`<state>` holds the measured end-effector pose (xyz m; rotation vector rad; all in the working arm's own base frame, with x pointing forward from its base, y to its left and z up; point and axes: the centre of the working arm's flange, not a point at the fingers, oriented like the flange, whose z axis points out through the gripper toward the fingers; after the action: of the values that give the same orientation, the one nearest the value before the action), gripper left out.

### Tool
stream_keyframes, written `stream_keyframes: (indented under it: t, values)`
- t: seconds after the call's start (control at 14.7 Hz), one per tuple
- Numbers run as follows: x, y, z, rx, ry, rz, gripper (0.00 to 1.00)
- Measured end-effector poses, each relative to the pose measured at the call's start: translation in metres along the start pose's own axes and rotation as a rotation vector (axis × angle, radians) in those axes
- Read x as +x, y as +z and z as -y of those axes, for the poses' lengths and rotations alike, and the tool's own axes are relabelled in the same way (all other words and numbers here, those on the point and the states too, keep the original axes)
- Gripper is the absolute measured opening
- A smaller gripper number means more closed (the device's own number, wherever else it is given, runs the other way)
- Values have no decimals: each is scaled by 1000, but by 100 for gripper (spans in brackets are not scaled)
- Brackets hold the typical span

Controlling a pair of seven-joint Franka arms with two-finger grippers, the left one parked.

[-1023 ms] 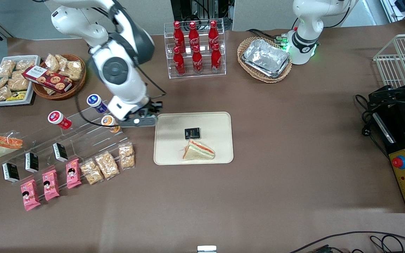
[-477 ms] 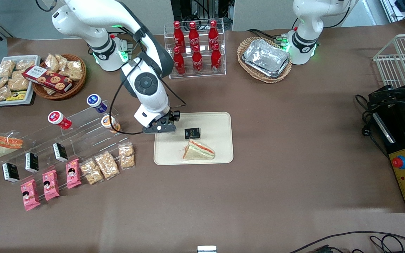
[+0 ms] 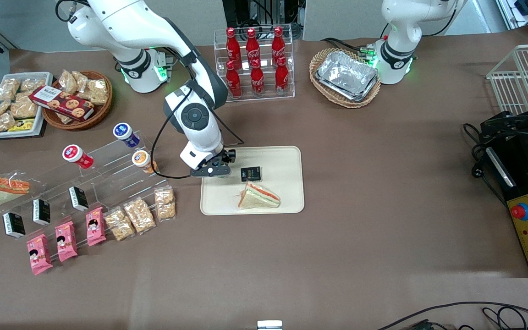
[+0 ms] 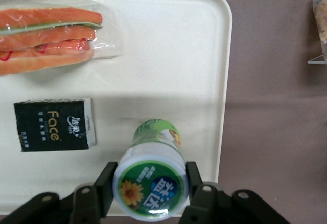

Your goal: Place green gum on tray

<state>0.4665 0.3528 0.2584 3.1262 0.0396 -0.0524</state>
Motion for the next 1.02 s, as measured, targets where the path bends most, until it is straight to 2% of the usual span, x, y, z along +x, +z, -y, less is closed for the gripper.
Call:
stream_keyframes:
  t: [0.34,0.55,0.61,0.82,1.02]
  values:
    - [3,-1,-3,1,12,-4,99]
    - [22,-22,-24,19,34,-30,99]
    - [33,-37,-41,20,26,-27,99]
    - [63,-101,-107,21,37,19,99]
    - [70,-170,-165,40,53,47,100]
